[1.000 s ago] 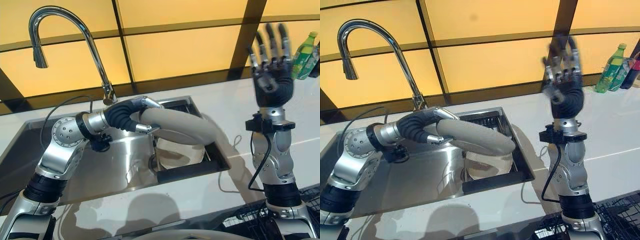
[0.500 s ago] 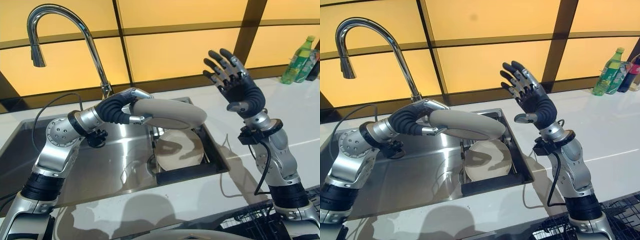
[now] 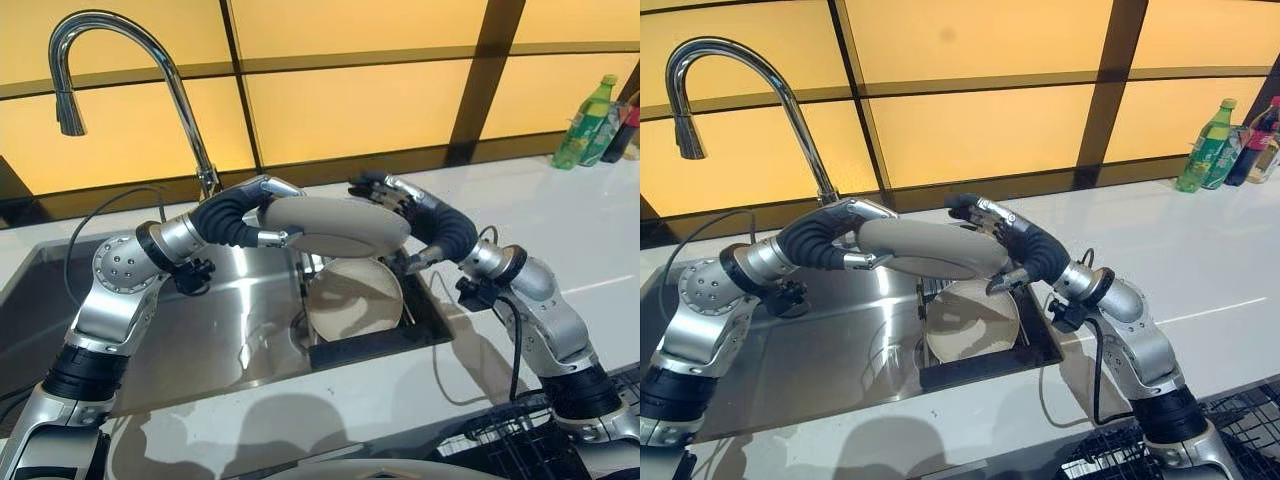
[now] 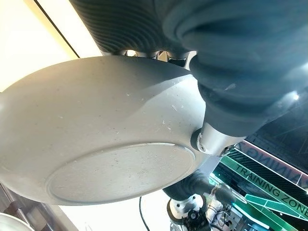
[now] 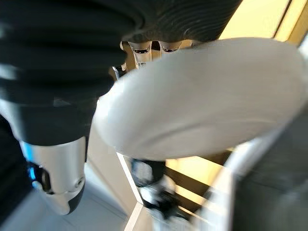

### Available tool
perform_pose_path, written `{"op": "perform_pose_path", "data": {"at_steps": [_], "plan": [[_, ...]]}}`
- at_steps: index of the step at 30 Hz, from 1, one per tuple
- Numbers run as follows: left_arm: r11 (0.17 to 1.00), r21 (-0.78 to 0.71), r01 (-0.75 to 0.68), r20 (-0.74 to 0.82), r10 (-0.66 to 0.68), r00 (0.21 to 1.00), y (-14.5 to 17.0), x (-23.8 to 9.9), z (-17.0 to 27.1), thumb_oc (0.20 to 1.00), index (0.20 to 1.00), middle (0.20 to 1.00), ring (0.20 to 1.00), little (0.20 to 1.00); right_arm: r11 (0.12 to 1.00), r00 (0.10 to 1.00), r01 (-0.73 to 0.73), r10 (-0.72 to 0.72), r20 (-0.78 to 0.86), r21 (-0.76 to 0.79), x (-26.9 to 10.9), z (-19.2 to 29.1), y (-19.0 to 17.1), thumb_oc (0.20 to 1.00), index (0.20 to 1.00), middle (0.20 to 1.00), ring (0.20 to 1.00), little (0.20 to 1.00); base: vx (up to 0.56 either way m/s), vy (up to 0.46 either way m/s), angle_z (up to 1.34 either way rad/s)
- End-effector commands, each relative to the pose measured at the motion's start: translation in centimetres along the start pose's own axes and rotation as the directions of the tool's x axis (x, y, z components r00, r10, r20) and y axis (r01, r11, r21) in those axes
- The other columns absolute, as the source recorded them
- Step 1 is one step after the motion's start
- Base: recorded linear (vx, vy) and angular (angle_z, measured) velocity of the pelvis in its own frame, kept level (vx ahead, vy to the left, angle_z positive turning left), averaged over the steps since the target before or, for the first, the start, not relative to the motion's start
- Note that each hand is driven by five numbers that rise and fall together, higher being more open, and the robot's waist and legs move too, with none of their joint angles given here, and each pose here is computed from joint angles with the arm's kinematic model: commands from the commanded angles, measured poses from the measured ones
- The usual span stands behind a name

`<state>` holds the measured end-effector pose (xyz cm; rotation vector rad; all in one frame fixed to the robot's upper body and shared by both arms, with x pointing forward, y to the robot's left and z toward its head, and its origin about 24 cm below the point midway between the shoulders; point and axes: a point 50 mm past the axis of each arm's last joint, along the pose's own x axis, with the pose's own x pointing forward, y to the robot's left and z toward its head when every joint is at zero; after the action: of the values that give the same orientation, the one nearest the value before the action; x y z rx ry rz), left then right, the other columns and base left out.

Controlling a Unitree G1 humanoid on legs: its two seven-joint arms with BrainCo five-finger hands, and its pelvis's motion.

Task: Pick up plates and place into dishwasher.

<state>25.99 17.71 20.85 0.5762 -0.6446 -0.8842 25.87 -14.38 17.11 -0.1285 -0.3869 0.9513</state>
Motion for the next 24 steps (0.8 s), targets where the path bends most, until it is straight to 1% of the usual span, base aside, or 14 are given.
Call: {"op": "perform_pose_path", "data": {"at_steps": [1,4,9,15,16,17,19,24], "plan": [[0.998,0.015,-0.059,0.086,0.058,0.995,1.1,0.9,1.1,0.200,0.200,0.200,0.200,0.200,0.983,0.995,-0.072,0.083,0.060,-0.167,2.1,2.8,0.6,1.000,1.000,1.000,1.000,1.000,0.00,0.000,0.00],[0.998,-0.012,-0.069,0.095,0.070,0.993,0.8,1.2,1.0,0.200,0.200,0.200,0.200,0.200,0.980,0.993,-0.099,0.108,0.043,-0.175,2.7,2.6,1.2,1.000,1.000,1.000,1.000,1.000,0.00,0.000,0.00],[0.998,-0.029,-0.049,0.088,0.051,0.995,0.0,1.7,0.5,0.200,0.200,0.200,0.200,0.200,0.963,0.986,-0.155,0.164,0.024,-0.221,4.3,2.5,2.5,1.000,1.000,1.000,1.000,1.000,0.00,0.000,0.00],[0.997,-0.055,-0.053,0.091,0.058,0.994,-0.2,1.8,0.4,0.200,0.200,0.200,0.200,0.200,0.973,0.988,-0.120,0.137,0.074,-0.198,5.1,3.0,2.6,1.000,1.000,1.000,1.000,1.000,0.00,0.000,0.00],[0.997,-0.058,-0.051,0.091,0.056,0.994,-0.3,1.8,0.4,0.200,0.200,0.200,0.200,0.200,0.975,0.988,-0.110,0.128,0.082,-0.195,5.2,3.0,2.6,0.846,0.846,0.846,0.846,0.846,0.00,0.000,0.00],[0.997,-0.060,-0.050,0.092,0.055,0.994,-0.4,1.9,0.4,0.200,0.200,0.200,0.200,0.200,0.976,0.989,-0.104,0.123,0.088,-0.191,5.2,3.0,2.7,0.548,0.548,0.548,0.548,0.548,0.00,0.000,0.00],[0.997,-0.062,-0.050,0.093,0.055,0.994,-0.4,1.9,0.4,0.200,0.200,0.200,0.200,0.200,0.978,0.988,-0.095,0.115,0.099,-0.186,5.2,3.0,2.8,0.200,0.200,0.200,0.200,0.200,0.00,0.000,0.00],[0.996,-0.069,-0.052,0.092,0.058,0.994,-0.5,1.8,0.4,0.200,0.200,0.200,0.200,0.200,0.977,0.992,-0.089,0.105,0.076,-0.195,5.0,2.6,2.8,0.200,0.200,0.200,0.200,0.200,0.00,0.000,0.00]]}}
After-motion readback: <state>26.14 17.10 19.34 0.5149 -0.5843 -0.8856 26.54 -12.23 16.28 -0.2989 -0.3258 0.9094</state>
